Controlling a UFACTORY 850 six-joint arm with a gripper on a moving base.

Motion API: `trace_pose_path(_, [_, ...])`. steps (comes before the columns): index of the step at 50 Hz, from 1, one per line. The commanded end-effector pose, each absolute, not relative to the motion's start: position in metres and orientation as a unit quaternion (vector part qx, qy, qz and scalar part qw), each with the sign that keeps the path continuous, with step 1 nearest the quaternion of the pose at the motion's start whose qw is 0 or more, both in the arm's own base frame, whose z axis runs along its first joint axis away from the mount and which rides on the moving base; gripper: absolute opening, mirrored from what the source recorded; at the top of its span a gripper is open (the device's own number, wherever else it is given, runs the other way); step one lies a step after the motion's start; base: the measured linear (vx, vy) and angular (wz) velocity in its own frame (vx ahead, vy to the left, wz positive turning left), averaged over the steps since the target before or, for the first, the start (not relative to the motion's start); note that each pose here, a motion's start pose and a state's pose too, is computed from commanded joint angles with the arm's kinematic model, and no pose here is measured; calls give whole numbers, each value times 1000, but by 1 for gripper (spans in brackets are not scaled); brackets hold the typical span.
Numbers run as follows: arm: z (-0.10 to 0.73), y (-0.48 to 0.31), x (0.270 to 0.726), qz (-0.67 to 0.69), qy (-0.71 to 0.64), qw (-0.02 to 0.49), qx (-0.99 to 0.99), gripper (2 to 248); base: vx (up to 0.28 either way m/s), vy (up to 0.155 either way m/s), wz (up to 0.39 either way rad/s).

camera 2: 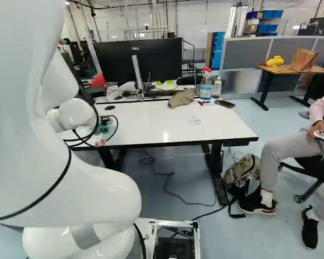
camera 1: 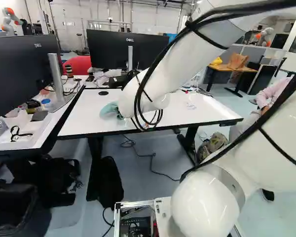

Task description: Clean the table with the green towel

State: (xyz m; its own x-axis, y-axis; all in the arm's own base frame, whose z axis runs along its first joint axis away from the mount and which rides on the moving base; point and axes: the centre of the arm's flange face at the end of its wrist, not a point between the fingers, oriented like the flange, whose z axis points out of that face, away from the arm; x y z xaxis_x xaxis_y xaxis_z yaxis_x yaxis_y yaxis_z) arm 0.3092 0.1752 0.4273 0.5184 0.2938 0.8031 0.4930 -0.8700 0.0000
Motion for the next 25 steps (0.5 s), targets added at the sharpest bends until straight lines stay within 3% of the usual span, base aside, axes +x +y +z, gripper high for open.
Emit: trace_pose_path(25, [413,178,314,-417,-230,110,-873,50,0,0,0])
